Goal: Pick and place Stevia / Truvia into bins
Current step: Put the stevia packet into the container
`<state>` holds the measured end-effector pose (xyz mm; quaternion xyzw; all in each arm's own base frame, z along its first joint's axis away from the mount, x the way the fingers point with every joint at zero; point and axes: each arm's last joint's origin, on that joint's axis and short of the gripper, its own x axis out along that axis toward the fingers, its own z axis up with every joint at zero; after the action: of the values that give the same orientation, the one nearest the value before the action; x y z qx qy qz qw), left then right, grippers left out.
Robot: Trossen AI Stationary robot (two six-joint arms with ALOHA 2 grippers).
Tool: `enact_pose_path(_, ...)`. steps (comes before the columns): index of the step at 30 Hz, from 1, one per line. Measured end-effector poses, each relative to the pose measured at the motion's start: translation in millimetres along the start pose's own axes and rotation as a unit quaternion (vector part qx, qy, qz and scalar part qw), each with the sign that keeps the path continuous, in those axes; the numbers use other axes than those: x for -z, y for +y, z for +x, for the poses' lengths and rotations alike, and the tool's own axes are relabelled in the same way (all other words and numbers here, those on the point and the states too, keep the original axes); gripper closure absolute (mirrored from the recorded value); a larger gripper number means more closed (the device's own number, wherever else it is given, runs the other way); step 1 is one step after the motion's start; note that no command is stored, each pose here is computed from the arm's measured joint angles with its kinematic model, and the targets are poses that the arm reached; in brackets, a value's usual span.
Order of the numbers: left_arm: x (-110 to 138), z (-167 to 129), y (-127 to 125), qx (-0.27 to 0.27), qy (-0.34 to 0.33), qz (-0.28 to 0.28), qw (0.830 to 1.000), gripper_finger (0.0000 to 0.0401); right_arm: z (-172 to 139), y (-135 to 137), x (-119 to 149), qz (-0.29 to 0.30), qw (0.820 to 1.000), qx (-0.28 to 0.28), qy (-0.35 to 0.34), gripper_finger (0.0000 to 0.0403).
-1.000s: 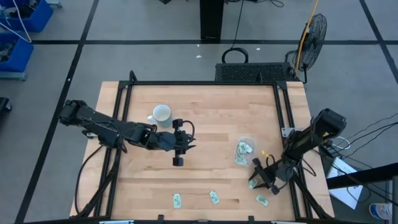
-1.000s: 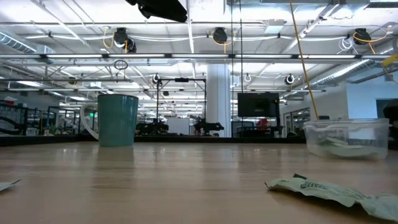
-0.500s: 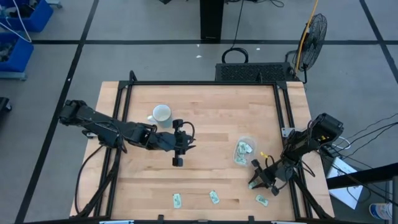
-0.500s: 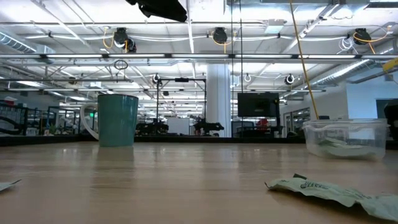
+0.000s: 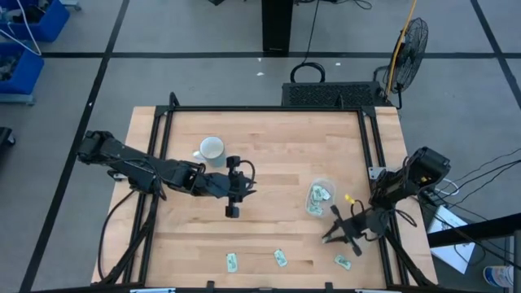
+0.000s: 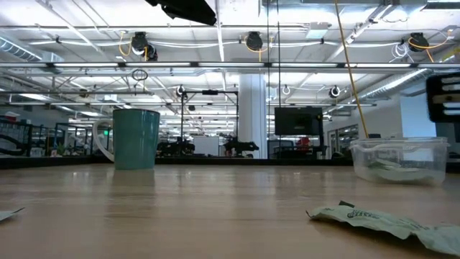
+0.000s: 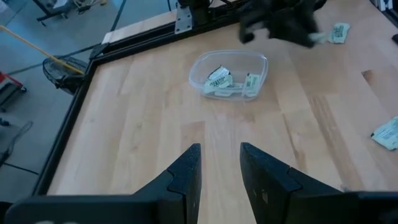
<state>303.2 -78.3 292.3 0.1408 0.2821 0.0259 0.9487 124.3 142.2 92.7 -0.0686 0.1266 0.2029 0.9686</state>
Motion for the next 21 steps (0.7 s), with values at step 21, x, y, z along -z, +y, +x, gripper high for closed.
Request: enact_pose_path(21,-0.6,0.0,0.1,0.0,-0.003,0.011,1.0,0.0283,-2.6,-66.6,-21.7,-0.082,0.95,0.299,0.033,0.0332)
